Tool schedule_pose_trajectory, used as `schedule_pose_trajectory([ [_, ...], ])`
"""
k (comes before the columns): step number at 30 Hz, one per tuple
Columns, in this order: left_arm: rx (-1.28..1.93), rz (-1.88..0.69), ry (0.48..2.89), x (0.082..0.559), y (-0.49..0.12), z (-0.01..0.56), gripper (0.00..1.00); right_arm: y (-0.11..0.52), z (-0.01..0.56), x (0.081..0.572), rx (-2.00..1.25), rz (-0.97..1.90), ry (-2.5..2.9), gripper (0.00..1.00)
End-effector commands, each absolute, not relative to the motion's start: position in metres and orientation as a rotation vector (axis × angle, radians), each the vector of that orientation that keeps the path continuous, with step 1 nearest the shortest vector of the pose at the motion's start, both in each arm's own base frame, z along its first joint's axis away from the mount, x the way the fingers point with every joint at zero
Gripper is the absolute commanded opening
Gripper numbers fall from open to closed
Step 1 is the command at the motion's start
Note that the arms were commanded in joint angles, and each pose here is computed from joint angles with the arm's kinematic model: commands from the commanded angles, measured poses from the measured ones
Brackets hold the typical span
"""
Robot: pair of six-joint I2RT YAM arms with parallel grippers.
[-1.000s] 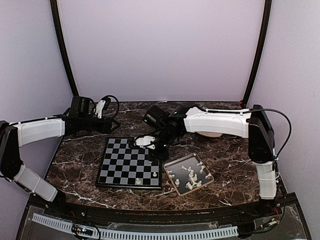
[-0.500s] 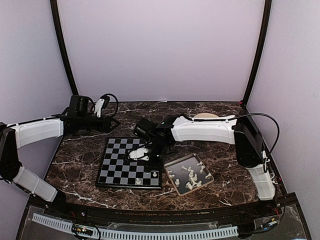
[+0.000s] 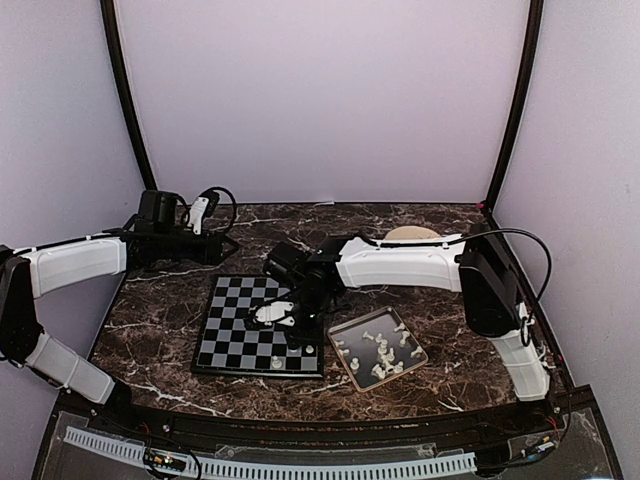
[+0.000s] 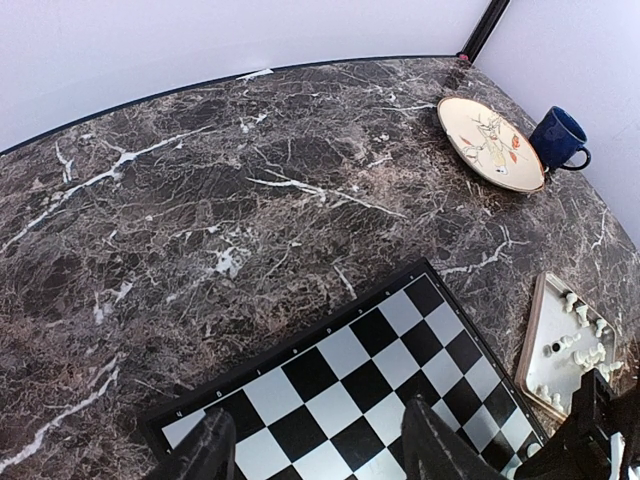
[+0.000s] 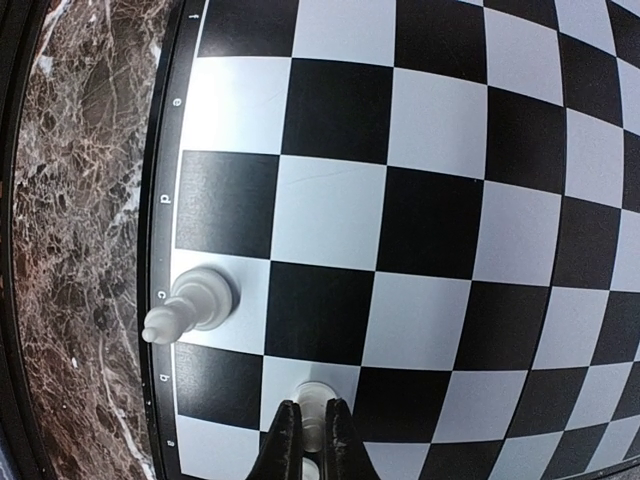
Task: Set up the chess pieces on the board
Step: Place the pawn at g2.
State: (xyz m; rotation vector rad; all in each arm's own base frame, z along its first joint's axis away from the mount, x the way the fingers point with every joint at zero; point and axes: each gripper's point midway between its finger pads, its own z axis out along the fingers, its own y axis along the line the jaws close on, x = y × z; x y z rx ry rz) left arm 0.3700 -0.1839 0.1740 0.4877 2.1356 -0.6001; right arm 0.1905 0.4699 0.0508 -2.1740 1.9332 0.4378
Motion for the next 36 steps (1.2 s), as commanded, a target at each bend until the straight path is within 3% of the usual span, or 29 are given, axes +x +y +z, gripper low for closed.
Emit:
schedule_pose_trajectory([
  [1, 0.5, -0.599, 2.083, 0.369, -0.185, 0.196, 0.59, 0.475, 0.048, 0.183, -2.193, 0.453, 1.931, 0.06],
  [16, 0.501, -0.599, 2.081, 0.368, -0.185, 0.197, 0.59, 0.471, 0.05, 0.176, -2.214, 0.45, 1.915, 0.1],
  [28, 0.5, -0.601, 2.085, 0.368, -0.185, 0.195, 0.59, 0.465, 0.078, 0.192, -2.145, 0.362, 1.881, 0.27],
  [36, 0.497, -0.59, 2.103, 0.37, -0.184, 0.188, 0.59, 0.423, 0.106, 0.204, -2.052, 0.318, 1.876, 0.29],
])
